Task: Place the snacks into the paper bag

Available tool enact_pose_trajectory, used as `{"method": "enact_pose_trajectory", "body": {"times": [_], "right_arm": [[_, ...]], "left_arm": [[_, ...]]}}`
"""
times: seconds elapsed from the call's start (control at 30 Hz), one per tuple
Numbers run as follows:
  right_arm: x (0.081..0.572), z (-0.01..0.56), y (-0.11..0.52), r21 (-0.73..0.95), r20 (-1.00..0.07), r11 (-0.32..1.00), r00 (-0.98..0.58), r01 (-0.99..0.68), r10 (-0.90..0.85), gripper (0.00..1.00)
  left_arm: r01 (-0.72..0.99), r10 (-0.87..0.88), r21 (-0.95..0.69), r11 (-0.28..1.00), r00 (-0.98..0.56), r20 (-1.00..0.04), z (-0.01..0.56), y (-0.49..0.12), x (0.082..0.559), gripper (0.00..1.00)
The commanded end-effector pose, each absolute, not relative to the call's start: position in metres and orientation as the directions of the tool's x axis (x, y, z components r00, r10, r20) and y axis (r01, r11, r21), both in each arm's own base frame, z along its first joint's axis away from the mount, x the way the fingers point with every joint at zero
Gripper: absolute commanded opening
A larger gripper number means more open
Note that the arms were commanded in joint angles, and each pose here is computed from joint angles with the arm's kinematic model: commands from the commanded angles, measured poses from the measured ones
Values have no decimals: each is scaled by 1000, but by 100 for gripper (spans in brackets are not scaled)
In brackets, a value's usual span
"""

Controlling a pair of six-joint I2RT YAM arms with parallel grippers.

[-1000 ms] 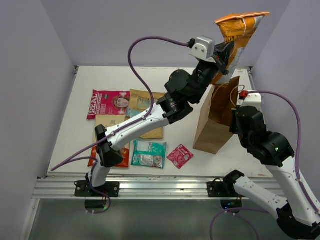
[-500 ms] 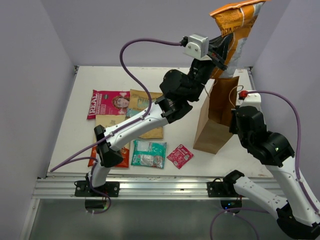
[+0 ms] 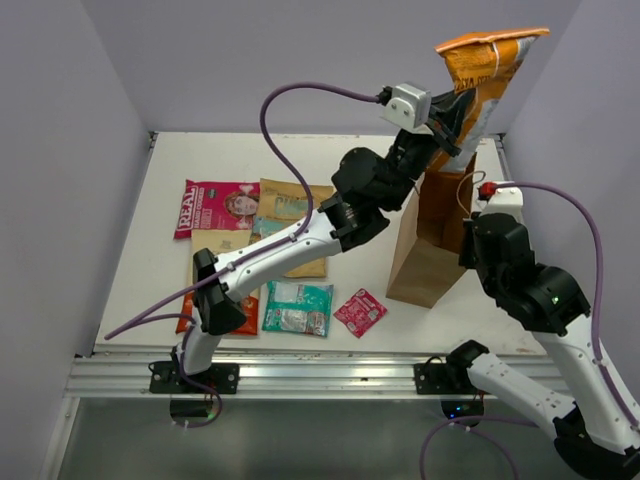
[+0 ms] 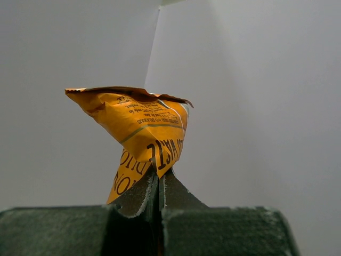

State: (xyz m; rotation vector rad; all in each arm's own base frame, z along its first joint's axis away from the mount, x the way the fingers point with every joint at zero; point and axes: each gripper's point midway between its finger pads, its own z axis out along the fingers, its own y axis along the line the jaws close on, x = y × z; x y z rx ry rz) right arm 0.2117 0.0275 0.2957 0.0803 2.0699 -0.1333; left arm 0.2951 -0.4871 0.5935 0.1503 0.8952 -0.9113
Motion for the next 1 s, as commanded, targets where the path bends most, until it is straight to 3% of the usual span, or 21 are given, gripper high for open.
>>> {"method": "enact_pose_trajectory", "body": {"times": [0.0,0.13,0.4,0.57,0.77,0.97], "right_arm": [[207,287,29,-68,-861,993,-508,91,-12,0],[202,296,25,-54,-870,994,-494,97,1,0],[198,302,20,-59,-870,992,-493,109,3,0],[195,307,18,-49,-875,992,-483,113,11,0],[192,315,17,-40,-880,993,-475,113,19,0],[193,316,16,-45,-879,992,-477,118,17,0]], "left_arm": [[781,-667,-256,570,258,-699,593,-494,281,0],[798,-609,-225,559,212,-764,553,-518,281,0],[913,-567,-73,401,184,-803,532,-549,247,0],[926,-521,-68,372,148,-840,506,-558,247,0],[966,-466,-74,246,51,-883,460,-576,243,0],[995,-473,-83,58,-45,-880,464,-586,220,0]]}}
